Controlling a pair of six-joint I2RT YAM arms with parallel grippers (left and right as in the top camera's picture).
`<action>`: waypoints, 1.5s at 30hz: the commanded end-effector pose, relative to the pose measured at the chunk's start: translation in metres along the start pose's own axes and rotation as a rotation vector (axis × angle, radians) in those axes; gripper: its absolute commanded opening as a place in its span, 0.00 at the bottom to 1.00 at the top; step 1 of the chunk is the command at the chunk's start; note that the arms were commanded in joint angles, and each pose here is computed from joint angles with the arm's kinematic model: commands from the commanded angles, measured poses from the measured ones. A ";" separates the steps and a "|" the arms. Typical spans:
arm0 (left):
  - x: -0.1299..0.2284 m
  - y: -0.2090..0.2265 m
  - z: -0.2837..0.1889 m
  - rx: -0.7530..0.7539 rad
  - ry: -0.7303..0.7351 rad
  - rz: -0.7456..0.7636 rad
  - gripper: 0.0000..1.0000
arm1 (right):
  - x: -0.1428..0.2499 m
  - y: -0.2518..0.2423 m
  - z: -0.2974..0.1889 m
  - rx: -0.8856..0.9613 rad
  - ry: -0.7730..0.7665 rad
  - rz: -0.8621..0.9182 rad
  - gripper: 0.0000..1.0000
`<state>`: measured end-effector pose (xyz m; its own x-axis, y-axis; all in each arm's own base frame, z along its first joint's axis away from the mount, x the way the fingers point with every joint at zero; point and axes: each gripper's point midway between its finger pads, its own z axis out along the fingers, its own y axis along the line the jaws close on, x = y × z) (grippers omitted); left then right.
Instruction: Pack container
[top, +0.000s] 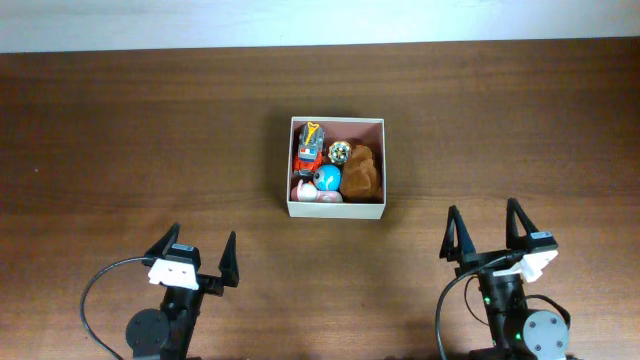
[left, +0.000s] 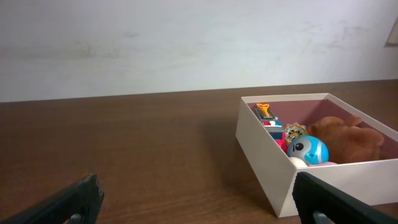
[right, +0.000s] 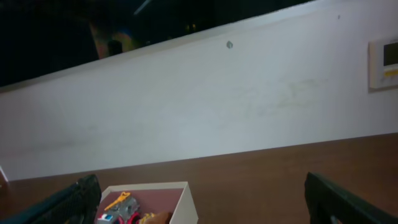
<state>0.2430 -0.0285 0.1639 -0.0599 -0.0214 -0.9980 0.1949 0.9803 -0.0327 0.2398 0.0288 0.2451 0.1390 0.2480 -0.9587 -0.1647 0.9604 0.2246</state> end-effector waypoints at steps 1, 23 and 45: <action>0.002 0.001 0.000 -0.006 0.000 0.012 0.99 | 0.009 0.000 -0.002 -0.014 0.011 0.001 0.99; 0.002 0.001 0.000 -0.006 0.000 0.012 1.00 | 0.083 -0.024 -0.011 0.076 0.234 0.007 0.98; 0.002 0.001 0.000 -0.006 0.000 0.012 1.00 | 0.084 -0.029 -0.011 0.098 0.235 0.014 0.99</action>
<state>0.2430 -0.0285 0.1638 -0.0604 -0.0218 -0.9979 0.1948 0.9803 -0.0332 0.2450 0.0233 0.1582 -0.0990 0.2267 -0.9689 -0.0811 0.9686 0.2349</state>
